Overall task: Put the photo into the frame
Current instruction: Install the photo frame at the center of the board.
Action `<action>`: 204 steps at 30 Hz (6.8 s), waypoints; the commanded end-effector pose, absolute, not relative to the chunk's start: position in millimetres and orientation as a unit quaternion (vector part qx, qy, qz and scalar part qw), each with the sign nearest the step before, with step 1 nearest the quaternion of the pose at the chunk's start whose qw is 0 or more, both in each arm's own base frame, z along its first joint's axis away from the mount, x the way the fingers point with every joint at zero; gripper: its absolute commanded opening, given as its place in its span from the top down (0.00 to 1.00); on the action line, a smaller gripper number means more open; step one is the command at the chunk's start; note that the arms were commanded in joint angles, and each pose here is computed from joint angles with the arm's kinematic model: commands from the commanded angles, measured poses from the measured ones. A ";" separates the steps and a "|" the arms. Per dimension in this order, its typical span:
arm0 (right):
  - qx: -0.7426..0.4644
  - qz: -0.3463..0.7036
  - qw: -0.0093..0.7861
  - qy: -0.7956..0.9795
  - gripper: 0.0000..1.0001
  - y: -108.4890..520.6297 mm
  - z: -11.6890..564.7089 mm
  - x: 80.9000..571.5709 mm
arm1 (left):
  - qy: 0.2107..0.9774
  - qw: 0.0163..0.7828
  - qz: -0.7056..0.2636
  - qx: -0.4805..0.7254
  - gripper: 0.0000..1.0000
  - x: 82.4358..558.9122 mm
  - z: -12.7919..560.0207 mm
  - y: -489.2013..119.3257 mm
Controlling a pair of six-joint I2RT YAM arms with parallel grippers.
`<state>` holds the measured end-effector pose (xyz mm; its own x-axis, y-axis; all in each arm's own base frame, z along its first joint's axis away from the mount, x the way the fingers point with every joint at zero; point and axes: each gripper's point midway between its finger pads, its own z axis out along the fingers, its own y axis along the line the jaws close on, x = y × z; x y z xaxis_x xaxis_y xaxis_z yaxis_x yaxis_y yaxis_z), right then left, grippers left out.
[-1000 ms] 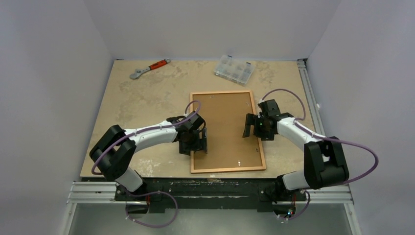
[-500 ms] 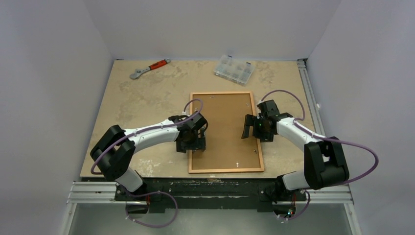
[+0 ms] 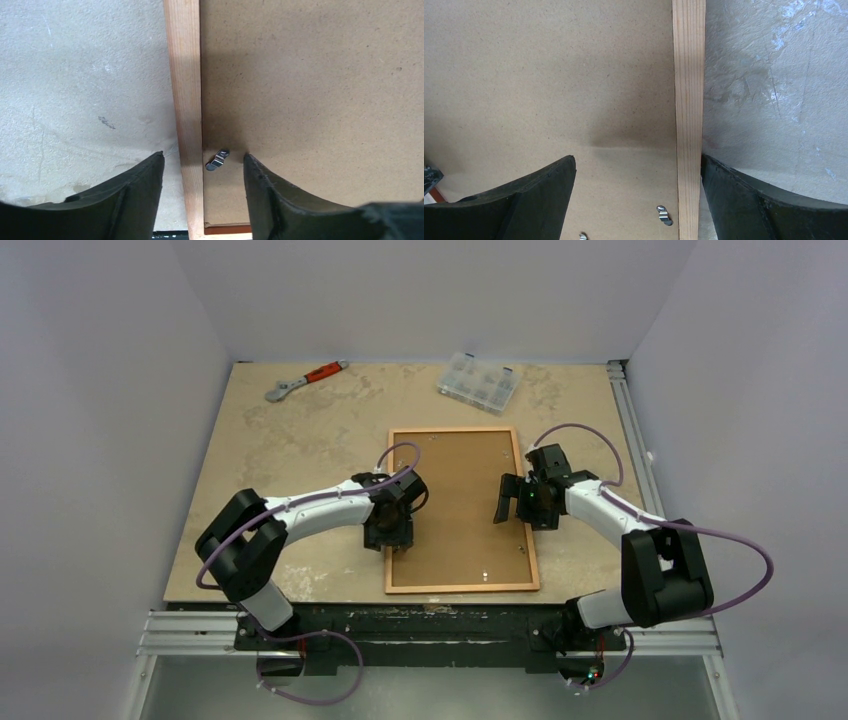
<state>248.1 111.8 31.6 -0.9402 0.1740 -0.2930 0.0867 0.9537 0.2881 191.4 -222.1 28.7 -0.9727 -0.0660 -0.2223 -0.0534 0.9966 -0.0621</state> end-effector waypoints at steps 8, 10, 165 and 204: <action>0.068 0.153 0.140 0.976 0.07 120.6 36.0 242.0 | 0.994 0.097 -0.042 -0.018 0.59 188.3 20.9 -217.4; 0.068 0.153 0.141 0.976 0.07 120.6 36.2 242.7 | 0.994 0.096 -0.043 -0.018 0.64 187.7 20.9 -217.0; 0.097 -0.029 0.177 0.979 0.87 87.5 27.8 416.6 | 0.972 0.112 -0.188 -0.081 0.31 242.2 32.9 -202.9; 0.134 0.222 0.150 0.954 0.16 117.6 50.3 348.8 | 0.972 0.182 -0.101 -0.111 0.24 394.0 73.5 -180.0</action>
